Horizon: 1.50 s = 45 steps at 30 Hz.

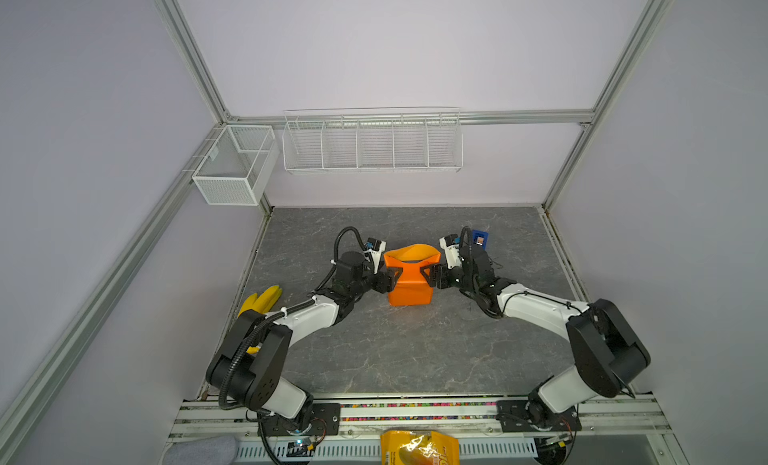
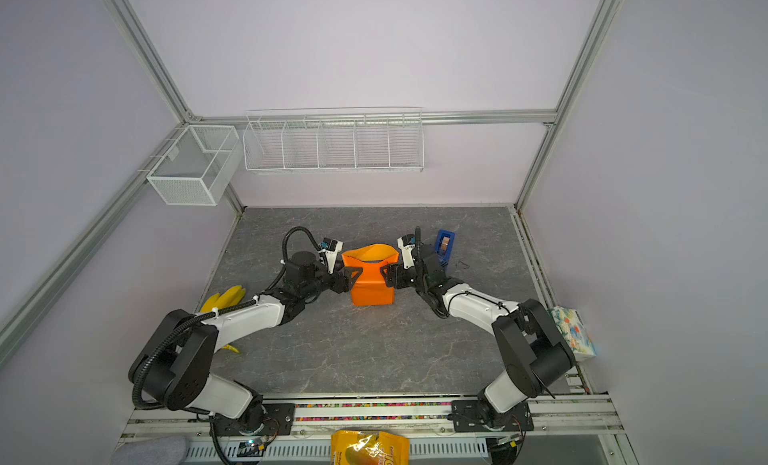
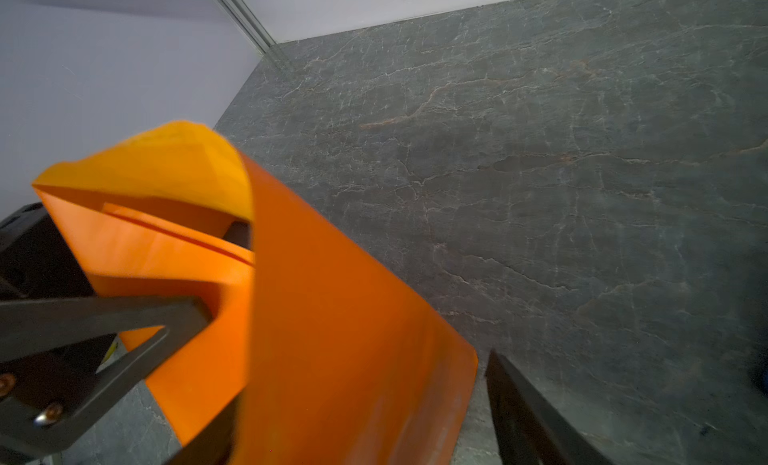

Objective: Wrap the gift box in paper

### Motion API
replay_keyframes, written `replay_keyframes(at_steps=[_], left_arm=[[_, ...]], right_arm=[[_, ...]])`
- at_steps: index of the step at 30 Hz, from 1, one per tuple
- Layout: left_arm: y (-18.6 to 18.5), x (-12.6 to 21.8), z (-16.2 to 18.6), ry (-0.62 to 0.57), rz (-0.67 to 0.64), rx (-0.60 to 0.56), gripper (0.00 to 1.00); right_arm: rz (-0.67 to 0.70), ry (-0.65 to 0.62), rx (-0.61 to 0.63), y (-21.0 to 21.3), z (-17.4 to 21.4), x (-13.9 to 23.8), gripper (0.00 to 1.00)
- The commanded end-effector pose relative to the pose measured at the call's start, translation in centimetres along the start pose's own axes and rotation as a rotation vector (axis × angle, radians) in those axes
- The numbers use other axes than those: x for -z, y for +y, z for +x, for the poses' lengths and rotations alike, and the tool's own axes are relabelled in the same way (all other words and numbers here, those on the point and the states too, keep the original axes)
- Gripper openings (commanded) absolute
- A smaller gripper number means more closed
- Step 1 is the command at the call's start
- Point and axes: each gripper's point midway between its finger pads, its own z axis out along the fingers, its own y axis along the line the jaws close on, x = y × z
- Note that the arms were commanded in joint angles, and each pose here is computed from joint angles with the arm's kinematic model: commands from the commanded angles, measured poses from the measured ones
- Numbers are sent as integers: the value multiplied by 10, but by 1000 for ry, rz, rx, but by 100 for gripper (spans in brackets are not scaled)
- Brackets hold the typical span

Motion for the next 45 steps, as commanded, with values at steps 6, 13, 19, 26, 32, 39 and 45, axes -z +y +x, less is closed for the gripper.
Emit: replay_keyframes(at_steps=[6, 13, 19, 26, 32, 39, 45], left_arm=[[15, -11, 11, 44, -80, 36, 56], [16, -12, 12, 40, -120, 52, 48], [13, -11, 12, 38, -129, 58, 44], [15, -10, 16, 48, -152, 63, 40], [14, -10, 15, 40, -160, 68, 36], [8, -13, 15, 42, -176, 62, 30], [3, -10, 12, 38, -190, 54, 24]], right_arm=[[51, 4, -69, 0, -2, 15, 86], [103, -65, -136, 8, -3, 16, 89], [144, -90, -177, 9, 3, -2, 87], [192, -75, -161, -3, 13, -22, 81], [225, -71, -144, -12, 24, -27, 67], [225, -41, -140, -10, 32, -28, 46], [251, -28, -137, -8, 37, -24, 32]])
